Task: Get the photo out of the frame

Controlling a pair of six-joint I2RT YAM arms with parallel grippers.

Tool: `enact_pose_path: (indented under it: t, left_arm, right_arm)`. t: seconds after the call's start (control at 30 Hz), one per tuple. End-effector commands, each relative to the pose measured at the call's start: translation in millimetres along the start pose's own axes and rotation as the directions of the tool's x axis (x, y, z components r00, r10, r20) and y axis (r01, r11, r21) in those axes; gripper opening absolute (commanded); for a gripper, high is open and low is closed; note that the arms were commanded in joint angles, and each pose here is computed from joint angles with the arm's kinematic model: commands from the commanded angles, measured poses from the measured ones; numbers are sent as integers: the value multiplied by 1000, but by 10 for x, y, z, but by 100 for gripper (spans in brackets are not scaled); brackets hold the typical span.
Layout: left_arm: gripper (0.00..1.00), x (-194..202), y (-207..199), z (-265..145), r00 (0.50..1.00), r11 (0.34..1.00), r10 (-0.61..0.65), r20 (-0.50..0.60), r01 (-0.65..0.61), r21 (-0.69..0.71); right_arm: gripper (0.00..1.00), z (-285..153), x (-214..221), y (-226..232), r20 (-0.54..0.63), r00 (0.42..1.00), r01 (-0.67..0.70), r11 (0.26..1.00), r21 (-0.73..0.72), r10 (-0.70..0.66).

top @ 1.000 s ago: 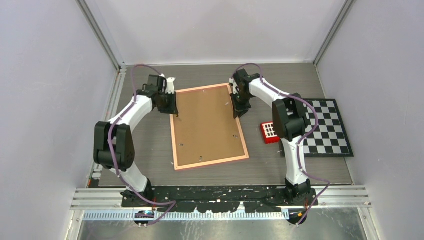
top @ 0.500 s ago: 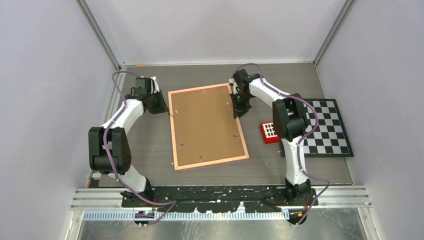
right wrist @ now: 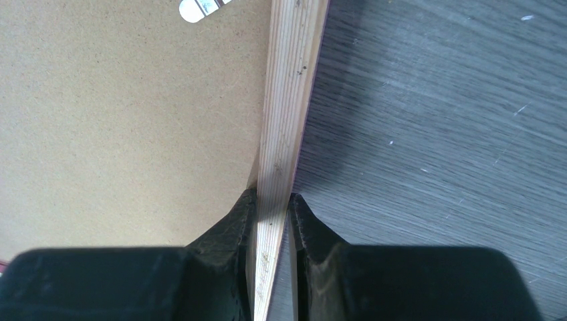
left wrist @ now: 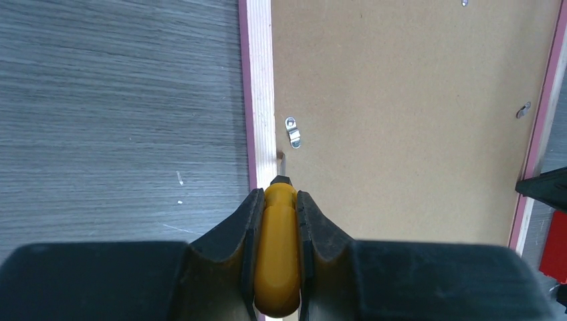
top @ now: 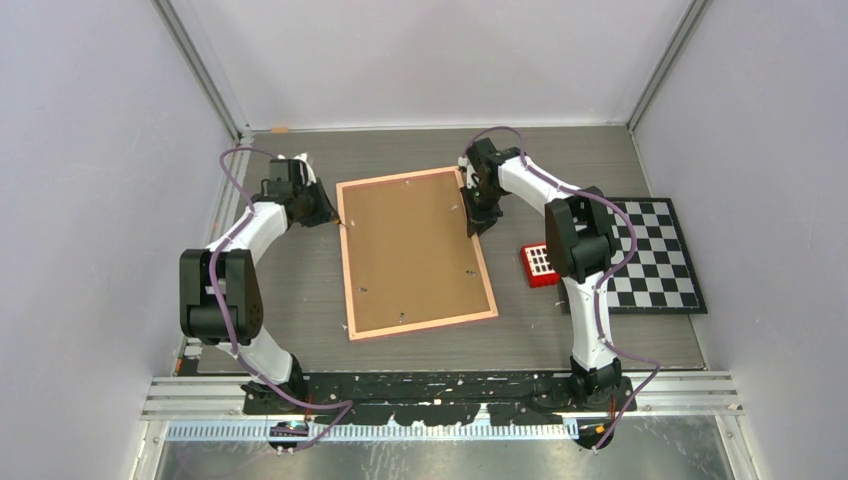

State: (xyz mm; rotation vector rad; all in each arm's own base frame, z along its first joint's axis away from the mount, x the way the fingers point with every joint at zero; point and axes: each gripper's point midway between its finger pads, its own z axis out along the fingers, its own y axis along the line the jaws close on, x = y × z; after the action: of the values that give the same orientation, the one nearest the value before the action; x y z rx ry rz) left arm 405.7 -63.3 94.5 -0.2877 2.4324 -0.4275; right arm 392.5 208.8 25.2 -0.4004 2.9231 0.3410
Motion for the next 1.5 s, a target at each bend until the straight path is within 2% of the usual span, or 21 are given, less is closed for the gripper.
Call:
enact_pose_path:
  t: [0.0,0.7,1.13,1.47]
  left_arm:
    - [0,10,48,114,999,1000,-28,23,28,4]
    - [0,425,-7,309,984,983,-166,-67,170,73]
    - [0,892,-105,286,956,965,-246,-160,257,54]
    - [0,1214,-23,289,944,957,-280,-176,289,24]
  right_arm:
    - [0,96,192,44,-62,998,35,999,10,-34]
    - [1,96,262,177,-85,995,56,998,-13,-57]
    - [0,109,393,342,-101,991,87,996,-7,-87]
    - [0,81,496,356,-112,989,96,995,12,-94]
